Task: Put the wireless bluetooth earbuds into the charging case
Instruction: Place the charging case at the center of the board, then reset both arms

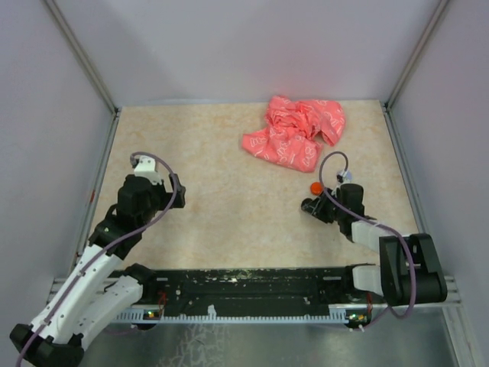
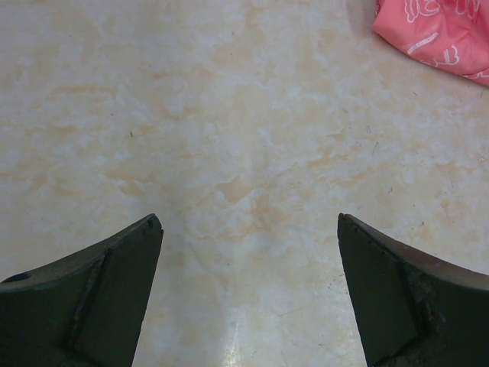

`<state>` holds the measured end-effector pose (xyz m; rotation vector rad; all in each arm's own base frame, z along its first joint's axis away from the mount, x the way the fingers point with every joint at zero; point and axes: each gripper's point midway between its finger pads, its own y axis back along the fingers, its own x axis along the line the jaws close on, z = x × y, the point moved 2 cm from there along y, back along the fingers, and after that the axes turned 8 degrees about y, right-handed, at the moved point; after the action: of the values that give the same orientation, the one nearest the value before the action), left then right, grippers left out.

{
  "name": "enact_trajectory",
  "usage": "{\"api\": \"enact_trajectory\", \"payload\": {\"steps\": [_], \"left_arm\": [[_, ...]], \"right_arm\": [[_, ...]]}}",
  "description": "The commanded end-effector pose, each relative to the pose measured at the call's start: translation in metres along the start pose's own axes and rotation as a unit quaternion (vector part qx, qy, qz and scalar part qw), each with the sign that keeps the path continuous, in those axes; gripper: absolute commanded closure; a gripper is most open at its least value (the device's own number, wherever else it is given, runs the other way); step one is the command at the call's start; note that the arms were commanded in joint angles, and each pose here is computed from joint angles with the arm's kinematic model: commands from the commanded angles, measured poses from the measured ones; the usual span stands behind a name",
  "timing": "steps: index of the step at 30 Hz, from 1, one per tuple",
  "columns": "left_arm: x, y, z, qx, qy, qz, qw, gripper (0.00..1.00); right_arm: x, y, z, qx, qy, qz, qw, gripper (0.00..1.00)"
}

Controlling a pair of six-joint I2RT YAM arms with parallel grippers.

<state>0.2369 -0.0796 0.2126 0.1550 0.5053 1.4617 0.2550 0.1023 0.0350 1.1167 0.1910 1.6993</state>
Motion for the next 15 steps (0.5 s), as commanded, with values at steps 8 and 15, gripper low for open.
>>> {"api": "enact_trajectory", "payload": {"steps": [8,15], "left_arm": [[0.009,0.001,0.011,-0.026,0.042,-0.014,0.999,0.00],[0.008,0.031,0.028,-0.053,0.084,-0.022,0.995,0.00]], "right_arm": [[-0.031,0.033,0.020,-0.055,-0.027,-0.147,0.987,0.28],[0.003,0.086,0.055,-0.129,0.023,-0.133,0.983,0.16]]}}
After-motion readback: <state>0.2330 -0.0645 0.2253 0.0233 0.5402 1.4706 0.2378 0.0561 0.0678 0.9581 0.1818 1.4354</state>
